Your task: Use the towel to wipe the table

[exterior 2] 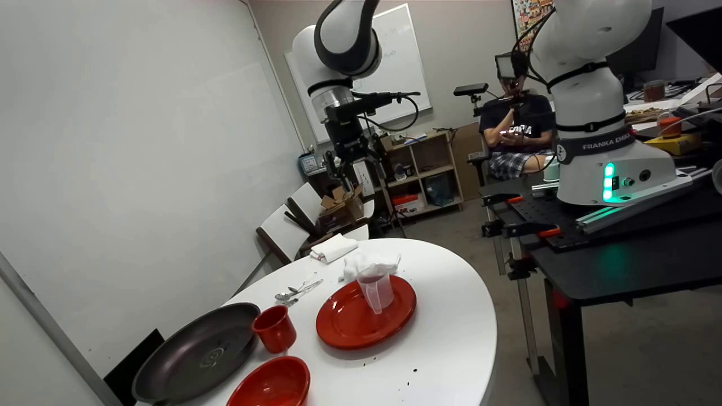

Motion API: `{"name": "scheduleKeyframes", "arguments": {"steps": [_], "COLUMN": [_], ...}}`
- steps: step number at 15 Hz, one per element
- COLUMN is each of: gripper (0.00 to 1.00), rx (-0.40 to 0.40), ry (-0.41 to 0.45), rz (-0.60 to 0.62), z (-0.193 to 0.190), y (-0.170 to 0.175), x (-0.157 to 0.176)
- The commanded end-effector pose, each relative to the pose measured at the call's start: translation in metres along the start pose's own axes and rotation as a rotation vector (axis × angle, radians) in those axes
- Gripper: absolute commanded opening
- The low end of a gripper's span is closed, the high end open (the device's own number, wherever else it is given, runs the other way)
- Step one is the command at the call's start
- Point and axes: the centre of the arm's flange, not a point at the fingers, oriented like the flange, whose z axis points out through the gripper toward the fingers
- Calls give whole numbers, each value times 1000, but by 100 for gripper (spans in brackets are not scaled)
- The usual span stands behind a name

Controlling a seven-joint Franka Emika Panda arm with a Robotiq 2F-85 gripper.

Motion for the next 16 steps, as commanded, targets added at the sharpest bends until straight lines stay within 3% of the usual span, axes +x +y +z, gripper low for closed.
{"name": "scheduleKeyframes", "arguments": {"steps": [1,11,16], "gripper": [100,100,100], "rx": [-30,-93,-121], "ry": [24,-14,13], "rz": [59,206,204], "z": [24,85,98], "y": [-7,-21,-26], "x": [30,101,121]}}
